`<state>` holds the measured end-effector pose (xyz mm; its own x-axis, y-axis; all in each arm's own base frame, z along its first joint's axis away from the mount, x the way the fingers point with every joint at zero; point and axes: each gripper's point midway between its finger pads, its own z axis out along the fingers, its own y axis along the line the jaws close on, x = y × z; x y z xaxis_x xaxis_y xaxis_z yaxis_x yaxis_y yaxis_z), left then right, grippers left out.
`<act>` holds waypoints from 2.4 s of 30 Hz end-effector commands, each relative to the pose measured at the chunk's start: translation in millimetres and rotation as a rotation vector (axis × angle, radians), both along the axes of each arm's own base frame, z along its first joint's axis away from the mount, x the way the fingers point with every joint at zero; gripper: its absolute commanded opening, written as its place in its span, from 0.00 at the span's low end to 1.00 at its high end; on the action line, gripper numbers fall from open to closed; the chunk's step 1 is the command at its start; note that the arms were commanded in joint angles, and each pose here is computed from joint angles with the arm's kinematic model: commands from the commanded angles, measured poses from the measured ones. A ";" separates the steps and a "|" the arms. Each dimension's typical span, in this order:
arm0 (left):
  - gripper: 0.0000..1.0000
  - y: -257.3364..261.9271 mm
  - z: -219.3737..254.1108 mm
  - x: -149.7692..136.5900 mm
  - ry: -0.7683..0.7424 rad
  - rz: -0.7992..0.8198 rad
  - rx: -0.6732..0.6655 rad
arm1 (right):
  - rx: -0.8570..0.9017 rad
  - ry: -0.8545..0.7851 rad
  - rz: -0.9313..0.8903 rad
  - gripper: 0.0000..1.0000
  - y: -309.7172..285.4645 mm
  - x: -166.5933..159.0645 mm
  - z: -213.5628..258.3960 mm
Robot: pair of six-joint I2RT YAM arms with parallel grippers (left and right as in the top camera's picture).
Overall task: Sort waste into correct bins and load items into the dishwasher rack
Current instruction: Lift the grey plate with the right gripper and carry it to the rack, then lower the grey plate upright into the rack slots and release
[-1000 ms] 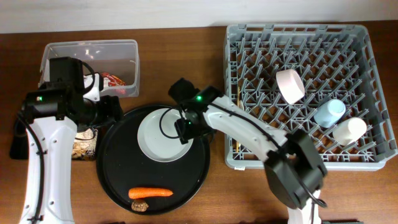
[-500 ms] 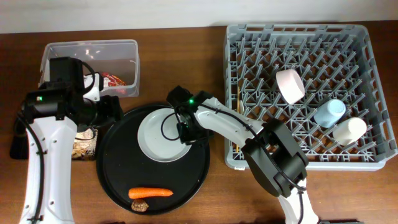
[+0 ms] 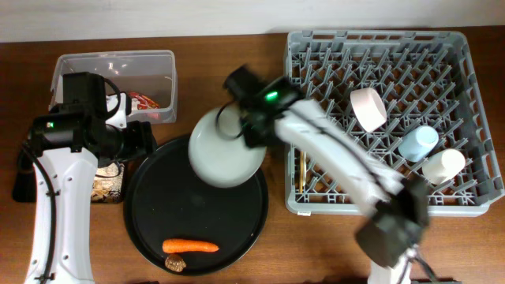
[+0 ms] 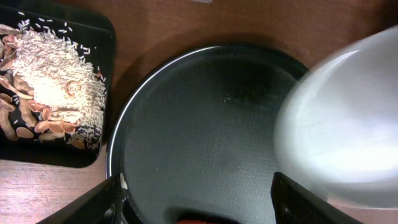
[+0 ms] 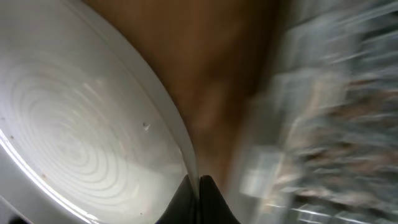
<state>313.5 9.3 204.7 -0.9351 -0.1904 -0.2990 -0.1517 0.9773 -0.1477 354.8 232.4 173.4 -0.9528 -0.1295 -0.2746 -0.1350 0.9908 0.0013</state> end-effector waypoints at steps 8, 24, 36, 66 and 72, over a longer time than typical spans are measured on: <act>0.75 -2.6 1.4 0.1 -0.003 0.009 -0.022 | -0.552 -0.568 -0.492 0.04 -214.3 50.0 154.1; 0.75 -2.8 0.8 -1.6 0.004 0.009 -0.022 | -0.885 -0.555 -0.565 0.04 -242.0 108.1 92.7; 0.75 -2.7 0.9 -1.5 0.004 0.009 -0.022 | -0.941 -0.456 -0.463 0.04 -224.9 117.2 43.8; 0.75 -2.6 1.2 -0.5 0.000 0.009 -0.022 | -0.692 -0.169 -0.431 0.04 -186.0 68.4 -10.8; 0.75 -2.5 1.4 0.1 -0.003 0.009 -0.021 | -0.683 -0.233 -0.353 0.28 -147.6 68.0 -7.0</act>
<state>312.8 8.5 204.5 -0.9361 -0.1908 -0.2956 -0.1512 0.9768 -0.1516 428.5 46.2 177.6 -0.8907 -0.0128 -0.4543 0.3212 0.6895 -0.6492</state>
